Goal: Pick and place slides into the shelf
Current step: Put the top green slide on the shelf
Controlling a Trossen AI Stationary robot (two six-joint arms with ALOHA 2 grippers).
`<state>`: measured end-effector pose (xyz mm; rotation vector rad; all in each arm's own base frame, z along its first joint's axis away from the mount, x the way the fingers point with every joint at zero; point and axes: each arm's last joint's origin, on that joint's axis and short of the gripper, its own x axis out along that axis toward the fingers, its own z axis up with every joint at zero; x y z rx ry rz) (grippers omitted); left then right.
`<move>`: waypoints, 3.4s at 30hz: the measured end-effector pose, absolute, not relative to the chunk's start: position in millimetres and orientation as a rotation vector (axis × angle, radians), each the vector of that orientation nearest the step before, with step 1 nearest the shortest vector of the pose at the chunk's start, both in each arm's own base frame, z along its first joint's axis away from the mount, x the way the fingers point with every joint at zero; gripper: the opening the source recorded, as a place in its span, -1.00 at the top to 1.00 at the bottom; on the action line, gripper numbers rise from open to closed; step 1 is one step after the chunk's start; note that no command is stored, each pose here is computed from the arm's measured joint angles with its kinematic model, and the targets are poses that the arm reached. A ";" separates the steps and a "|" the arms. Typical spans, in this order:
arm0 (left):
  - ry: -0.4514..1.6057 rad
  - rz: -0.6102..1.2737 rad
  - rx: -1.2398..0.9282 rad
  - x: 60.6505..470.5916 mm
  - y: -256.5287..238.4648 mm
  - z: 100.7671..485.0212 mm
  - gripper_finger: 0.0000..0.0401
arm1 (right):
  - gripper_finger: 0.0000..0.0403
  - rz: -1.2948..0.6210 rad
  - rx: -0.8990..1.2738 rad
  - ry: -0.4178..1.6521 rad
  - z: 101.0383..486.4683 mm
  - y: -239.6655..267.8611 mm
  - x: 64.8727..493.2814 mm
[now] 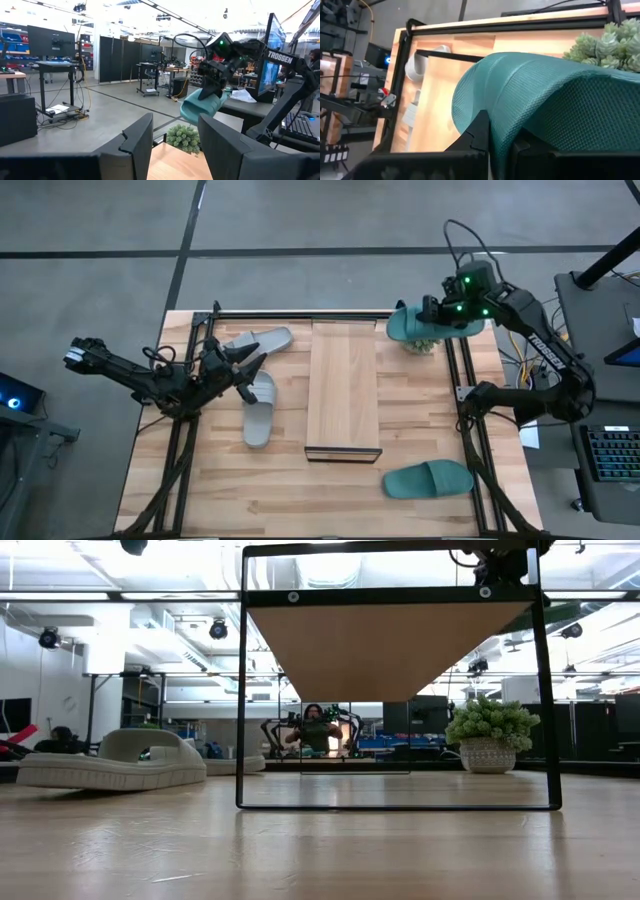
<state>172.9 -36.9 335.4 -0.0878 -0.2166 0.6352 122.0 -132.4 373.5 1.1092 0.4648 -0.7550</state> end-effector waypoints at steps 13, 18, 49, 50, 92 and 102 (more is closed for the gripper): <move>-0.216 0.639 -0.088 172.8 -36.8 335.4 0.29 | 0.95 -0.721 1.197 0.411 340.2 -125.2 117.7; -0.214 0.641 -0.087 172.9 -36.8 335.0 0.29 | 0.95 -0.708 1.233 0.392 327.0 -122.8 116.4; -0.211 0.643 -0.080 172.9 -36.8 334.8 0.29 | 0.95 -0.636 1.212 0.360 311.9 -128.8 122.0; -0.211 0.643 -0.080 172.9 -36.7 334.8 0.29 | 0.95 -0.651 1.219 0.358 309.9 -130.0 121.1; -0.211 0.645 -0.079 172.8 -36.7 334.9 0.29 | 0.95 -0.631 1.283 0.170 312.7 -129.2 140.9; -0.210 0.659 -0.083 172.3 -36.3 335.1 0.29 | 0.95 -0.622 1.265 0.114 318.3 -118.1 155.2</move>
